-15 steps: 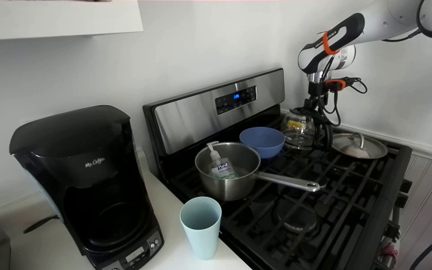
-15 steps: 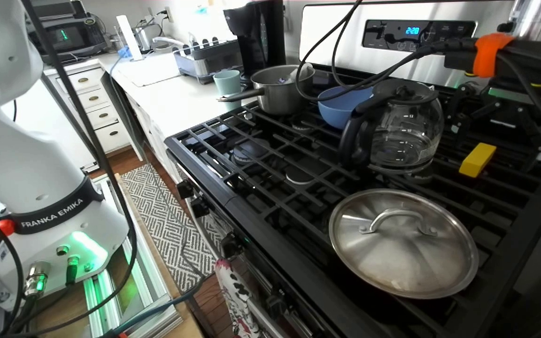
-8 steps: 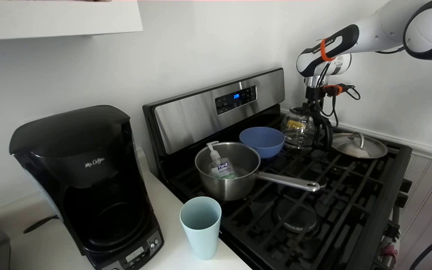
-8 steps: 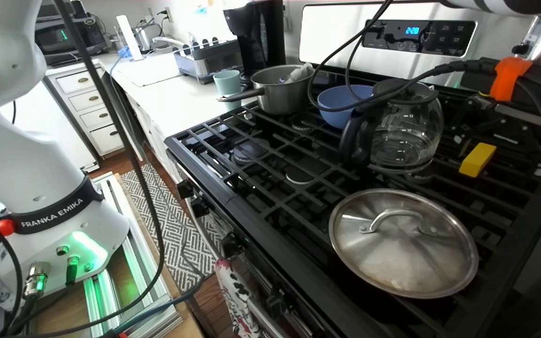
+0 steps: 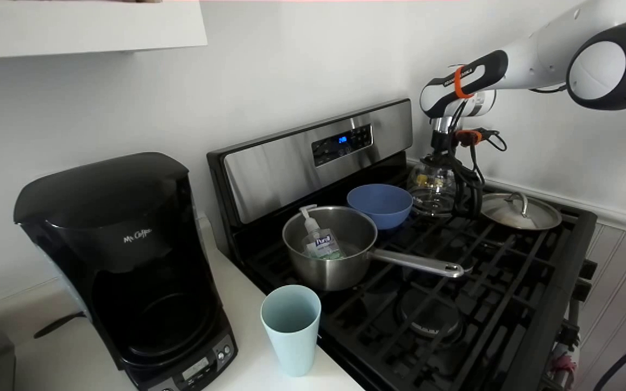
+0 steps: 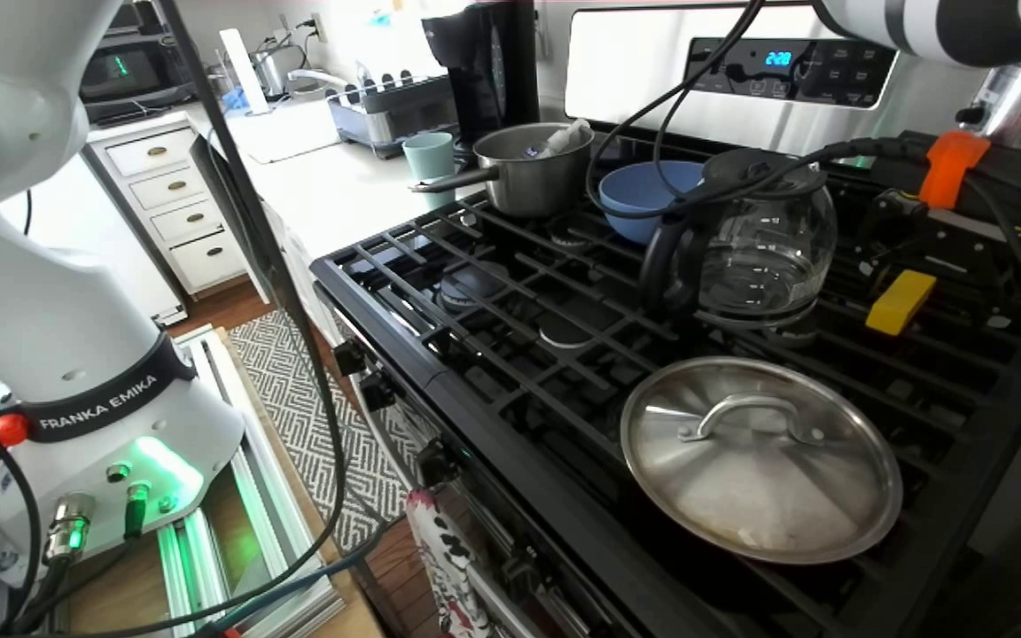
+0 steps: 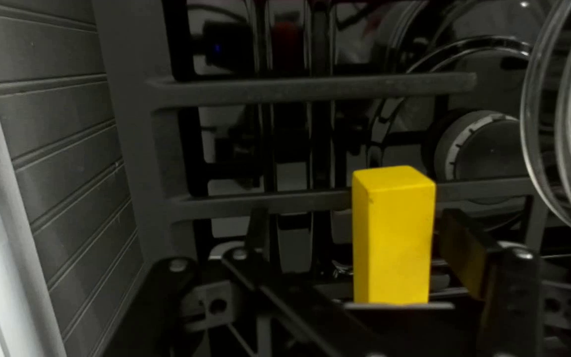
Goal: Put the yellow block in the blue bowl
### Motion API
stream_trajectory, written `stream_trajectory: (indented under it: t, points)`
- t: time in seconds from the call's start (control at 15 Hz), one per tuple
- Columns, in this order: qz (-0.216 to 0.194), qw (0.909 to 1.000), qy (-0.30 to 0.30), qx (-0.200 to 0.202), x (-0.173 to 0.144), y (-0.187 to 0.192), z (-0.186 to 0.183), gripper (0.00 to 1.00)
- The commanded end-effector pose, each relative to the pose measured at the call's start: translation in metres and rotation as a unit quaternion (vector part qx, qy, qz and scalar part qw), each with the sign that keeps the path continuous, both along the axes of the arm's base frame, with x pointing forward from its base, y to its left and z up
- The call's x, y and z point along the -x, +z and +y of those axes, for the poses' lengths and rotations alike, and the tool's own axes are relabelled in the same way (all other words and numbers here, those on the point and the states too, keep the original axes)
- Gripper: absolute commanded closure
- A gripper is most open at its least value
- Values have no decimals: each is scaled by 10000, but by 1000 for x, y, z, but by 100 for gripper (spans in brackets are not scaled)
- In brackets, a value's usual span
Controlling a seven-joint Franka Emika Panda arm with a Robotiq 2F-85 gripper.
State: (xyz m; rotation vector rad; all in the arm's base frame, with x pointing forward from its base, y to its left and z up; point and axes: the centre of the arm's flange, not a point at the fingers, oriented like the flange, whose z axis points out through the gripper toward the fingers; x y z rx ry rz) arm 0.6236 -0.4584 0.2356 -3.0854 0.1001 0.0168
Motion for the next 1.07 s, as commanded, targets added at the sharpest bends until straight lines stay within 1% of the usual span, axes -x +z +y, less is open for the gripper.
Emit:
stream_trajectory:
  t: [0.0,0.07,0.2,0.33,0.47,0.53,0.6,0.67,0.73,0.8,0.87,0.93,1.0]
  points:
    - [-150,9999,3,-31,-17,-3,-10,41]
    - [-145,9999,25,-37,-17,-2,-10,50]
    - [-116,9999,95,-20,-14,-1,-6,65]
    - [-119,9998,161,-16,-11,1,-1,77]
    - [-139,9997,186,-24,-9,5,3,92]
    - [-207,9997,148,-6,-5,13,7,94]
    - [-379,9992,145,51,4,30,15,92]
    - [-630,9976,114,253,10,45,20,92]
    - [-950,9940,117,525,14,62,25,92]
    - [-1188,9899,113,769,20,83,30,92]
    - [-1454,9841,117,1009,22,100,33,92]
    - [-1726,9773,152,1220,23,116,37,92]
    - [-1903,9724,185,1335,23,133,41,92]
